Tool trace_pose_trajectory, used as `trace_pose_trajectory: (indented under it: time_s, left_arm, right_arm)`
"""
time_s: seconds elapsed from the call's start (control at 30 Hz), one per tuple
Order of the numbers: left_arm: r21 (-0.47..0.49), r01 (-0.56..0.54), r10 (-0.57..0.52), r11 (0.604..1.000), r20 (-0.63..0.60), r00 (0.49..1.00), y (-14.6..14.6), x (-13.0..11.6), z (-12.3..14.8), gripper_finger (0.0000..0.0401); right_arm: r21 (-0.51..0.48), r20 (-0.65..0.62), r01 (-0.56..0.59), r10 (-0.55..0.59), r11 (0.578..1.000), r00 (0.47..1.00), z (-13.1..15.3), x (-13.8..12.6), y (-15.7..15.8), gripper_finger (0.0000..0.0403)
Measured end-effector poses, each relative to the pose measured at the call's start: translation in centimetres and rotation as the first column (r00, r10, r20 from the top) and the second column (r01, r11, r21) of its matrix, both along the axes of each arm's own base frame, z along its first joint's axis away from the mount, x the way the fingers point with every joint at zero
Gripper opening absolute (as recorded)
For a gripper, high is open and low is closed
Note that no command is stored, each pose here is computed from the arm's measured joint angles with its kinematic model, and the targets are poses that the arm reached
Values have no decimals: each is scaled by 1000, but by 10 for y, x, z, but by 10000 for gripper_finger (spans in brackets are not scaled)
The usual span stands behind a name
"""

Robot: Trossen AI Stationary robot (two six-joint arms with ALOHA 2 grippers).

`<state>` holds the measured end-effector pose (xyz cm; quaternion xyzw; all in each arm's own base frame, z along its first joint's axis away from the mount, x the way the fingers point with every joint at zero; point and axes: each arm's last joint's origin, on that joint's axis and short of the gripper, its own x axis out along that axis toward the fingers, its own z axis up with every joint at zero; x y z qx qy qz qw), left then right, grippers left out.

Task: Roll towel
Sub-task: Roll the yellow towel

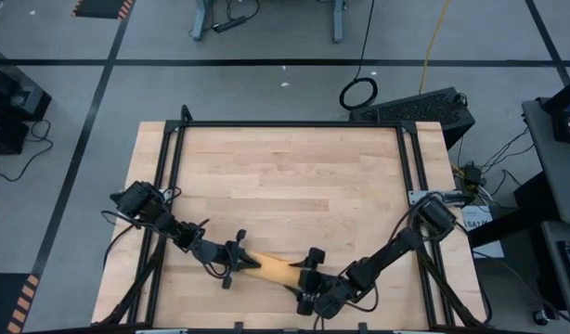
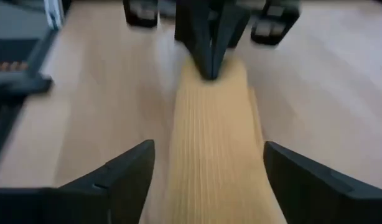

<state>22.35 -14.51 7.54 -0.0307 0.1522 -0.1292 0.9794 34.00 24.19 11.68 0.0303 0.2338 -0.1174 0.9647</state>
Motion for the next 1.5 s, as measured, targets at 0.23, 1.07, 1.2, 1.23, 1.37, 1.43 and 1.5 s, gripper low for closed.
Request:
trace_pose_trajectory:
  time_s: [0.23,1.07,1.2,1.23,1.37,1.43,1.5]
  left_arm:
    - [-12,-4,4,1000,18,1000,0,1,2,11]
    - [-107,-3,16,994,120,993,3,6,30,11]
    - [-48,50,-44,998,113,993,0,10,33,11]
    - [-13,53,-52,999,74,996,0,12,27,11]
    - [70,-23,29,997,-74,997,10,19,6,11]
    - [55,-41,45,998,-88,995,15,22,3,11]
    - [28,-35,38,999,-102,994,19,23,1,11]
  right_arm:
    - [229,118,59,-87,972,989,46,-4,-2,306]
    - [256,124,161,-198,953,972,-31,12,-1,9]
    - [259,112,176,-210,950,971,-33,13,-3,14]
    - [259,109,179,-213,949,971,-33,13,-4,14]
    - [256,99,192,-223,947,970,-34,14,-7,4]
    - [260,87,206,-236,943,968,-36,14,-8,2]
    - [264,70,224,-250,938,966,-37,13,-10,2]
